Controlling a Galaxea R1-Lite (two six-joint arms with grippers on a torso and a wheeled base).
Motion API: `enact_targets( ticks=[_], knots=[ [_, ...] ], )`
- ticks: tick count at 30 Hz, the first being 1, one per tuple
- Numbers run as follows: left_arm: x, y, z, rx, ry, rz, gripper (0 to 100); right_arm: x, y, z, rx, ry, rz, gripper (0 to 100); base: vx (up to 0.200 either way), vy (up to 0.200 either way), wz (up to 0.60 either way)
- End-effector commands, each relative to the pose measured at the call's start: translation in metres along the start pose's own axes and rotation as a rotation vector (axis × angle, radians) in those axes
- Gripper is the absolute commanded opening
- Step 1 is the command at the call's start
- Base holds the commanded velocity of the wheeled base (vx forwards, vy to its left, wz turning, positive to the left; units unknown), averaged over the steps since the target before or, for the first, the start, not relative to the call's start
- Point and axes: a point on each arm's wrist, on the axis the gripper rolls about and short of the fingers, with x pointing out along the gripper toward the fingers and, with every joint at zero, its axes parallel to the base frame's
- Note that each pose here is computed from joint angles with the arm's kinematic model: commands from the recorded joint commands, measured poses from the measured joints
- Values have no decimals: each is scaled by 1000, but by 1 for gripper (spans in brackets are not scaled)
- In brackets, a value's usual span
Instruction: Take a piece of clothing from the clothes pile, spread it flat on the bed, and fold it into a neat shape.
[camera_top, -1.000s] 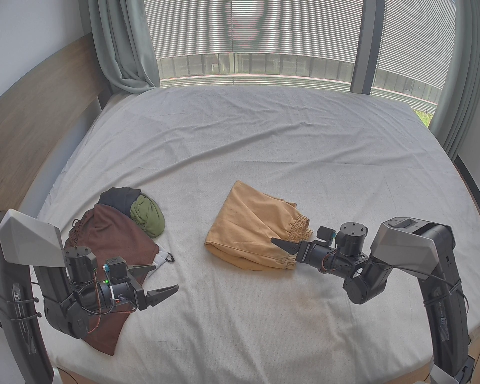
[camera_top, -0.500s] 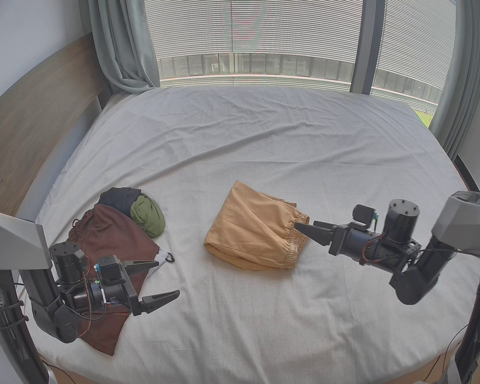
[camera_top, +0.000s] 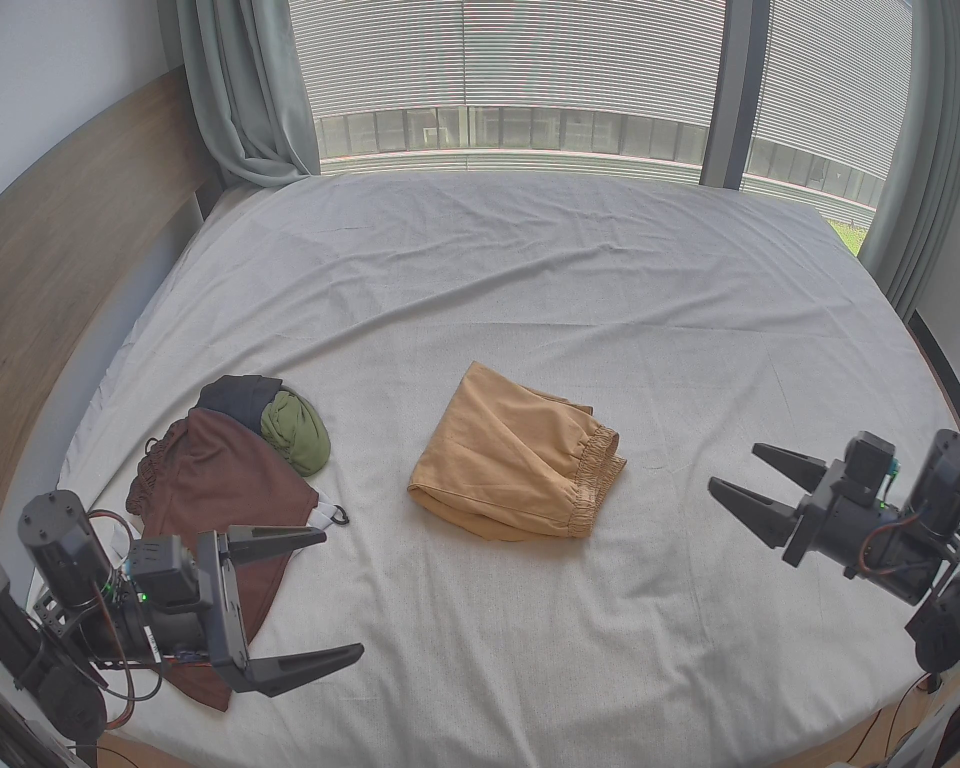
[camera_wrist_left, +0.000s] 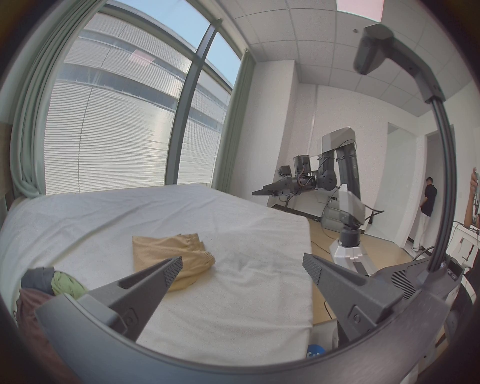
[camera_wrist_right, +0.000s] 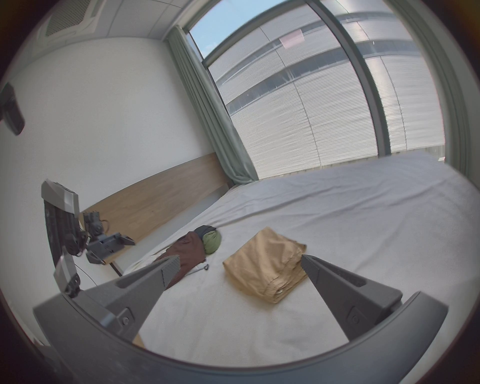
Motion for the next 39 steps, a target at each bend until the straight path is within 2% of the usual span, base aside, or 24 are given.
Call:
enact_targets(
  ticks=[1,8,15,18,20,21,22,25,29,32,35,39],
  knots=[
    [-17,-23,28,86,-99,-15,100,-45,5,16,-89,-114,-88,100,0,0,0],
    [-34,-40,40,123,-117,4,100,-82,10,25,-178,-225,-181,100,0,0,0],
    [-63,-71,45,94,-100,97,100,-116,29,35,-234,-336,-207,100,0,0,0],
    [-81,-93,41,85,-92,111,100,-140,45,30,-249,-367,-203,100,0,0,0],
    [-92,-107,36,84,-91,112,100,-155,54,24,-257,-382,-204,100,0,0,0],
    [-92,-107,36,84,-91,112,100,-155,54,24,-257,-382,-204,100,0,0,0],
    [-101,-118,29,77,-85,112,100,-167,61,15,-258,-382,-203,100,0,0,0],
    [-111,-132,22,74,-94,111,100,-182,70,-1,-253,-367,-207,100,0,0,0],
    [-129,-153,22,40,-165,142,100,-201,79,-33,-228,-331,-212,100,0,0,0],
    [-136,-161,20,33,-189,185,100,-206,80,-50,-202,-290,-231,100,0,0,0],
    [-136,-164,17,11,-188,244,100,-205,78,-62,-175,-207,-307,100,0,0,0],
    [-135,-160,10,6,-173,383,100,-206,71,-70,-204,-133,-582,100,0,0,0]
  ],
)
